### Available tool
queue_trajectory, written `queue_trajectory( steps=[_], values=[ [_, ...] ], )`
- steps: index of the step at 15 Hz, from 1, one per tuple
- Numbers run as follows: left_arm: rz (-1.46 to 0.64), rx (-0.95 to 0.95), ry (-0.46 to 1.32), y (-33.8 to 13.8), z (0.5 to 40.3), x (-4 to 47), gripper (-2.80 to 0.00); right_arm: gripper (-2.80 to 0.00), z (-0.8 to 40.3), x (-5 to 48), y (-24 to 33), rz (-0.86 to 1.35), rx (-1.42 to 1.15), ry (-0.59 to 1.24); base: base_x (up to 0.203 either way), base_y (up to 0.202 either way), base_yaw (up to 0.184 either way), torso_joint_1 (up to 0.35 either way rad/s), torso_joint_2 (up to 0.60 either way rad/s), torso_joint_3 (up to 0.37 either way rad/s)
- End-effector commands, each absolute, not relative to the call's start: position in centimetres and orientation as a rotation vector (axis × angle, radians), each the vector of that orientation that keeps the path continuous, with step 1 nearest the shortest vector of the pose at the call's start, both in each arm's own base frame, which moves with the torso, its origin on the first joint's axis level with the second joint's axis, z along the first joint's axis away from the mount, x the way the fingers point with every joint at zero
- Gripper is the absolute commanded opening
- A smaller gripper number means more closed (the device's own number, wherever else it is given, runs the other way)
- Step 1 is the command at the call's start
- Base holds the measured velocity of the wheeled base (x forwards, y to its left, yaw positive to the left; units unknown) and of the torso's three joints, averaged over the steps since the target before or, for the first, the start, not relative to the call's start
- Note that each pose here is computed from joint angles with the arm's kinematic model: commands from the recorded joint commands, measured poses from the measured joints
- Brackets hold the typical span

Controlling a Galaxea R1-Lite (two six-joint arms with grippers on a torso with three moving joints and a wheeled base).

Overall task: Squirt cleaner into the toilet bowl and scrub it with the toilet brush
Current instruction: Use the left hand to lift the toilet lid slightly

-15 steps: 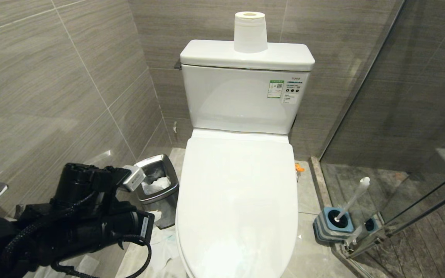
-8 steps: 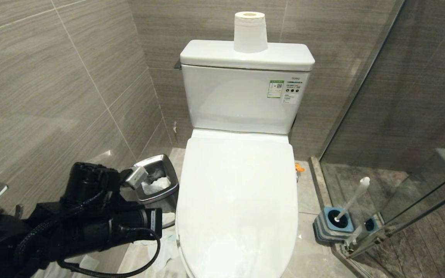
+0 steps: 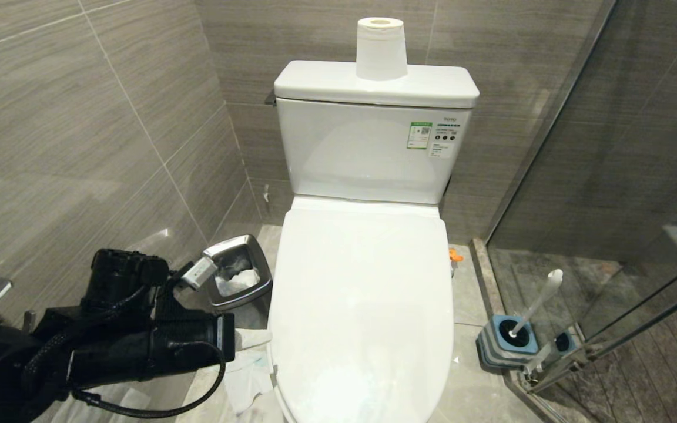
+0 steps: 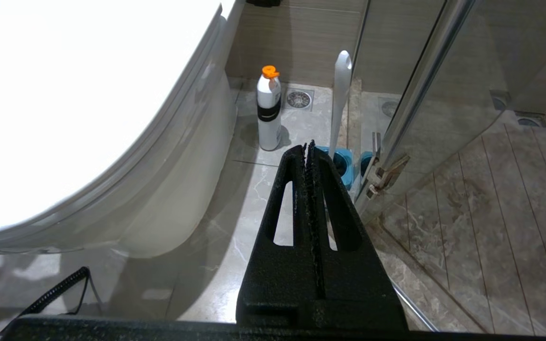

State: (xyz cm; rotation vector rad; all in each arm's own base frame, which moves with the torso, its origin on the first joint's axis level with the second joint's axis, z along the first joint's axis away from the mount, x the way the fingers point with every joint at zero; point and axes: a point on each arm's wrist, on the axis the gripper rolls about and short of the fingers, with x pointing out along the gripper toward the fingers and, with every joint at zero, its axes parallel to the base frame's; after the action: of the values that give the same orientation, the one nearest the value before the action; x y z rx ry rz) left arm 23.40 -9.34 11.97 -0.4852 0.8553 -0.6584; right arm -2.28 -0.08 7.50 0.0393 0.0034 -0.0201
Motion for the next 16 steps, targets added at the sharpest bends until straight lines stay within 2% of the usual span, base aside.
queue_trajectory(
  steps=[1,8,13,16],
  values=[
    [-0.678,-0.532,0.856,-8.1,12.0,23.8,-2.8,-2.8,7.5,-2.3,-0.1,-0.02,0.04,0.006,0.0,0.0,0.0,0.0,0.0,0.0],
    [-0.867,-0.691,0.847,-4.2,12.6,24.4,-2.8,-2.8,7.5,-2.3,-0.1,-0.02,0.04,0.006,0.0,0.0,0.0,0.0,0.0,0.0],
    [-0.921,-0.618,0.795,-3.4,12.5,23.8,-2.8,-2.8,7.5,-2.3,-0.1,-0.02,0.04,0.006,0.0,0.0,0.0,0.0,0.0,0.0],
    [-0.976,-0.645,0.84,-3.7,11.9,23.4,-2.8,-2.8,7.5,-2.3,-0.1,-0.02,0.04,0.006,0.0,0.0,0.0,0.0,0.0,0.0]
  ],
)
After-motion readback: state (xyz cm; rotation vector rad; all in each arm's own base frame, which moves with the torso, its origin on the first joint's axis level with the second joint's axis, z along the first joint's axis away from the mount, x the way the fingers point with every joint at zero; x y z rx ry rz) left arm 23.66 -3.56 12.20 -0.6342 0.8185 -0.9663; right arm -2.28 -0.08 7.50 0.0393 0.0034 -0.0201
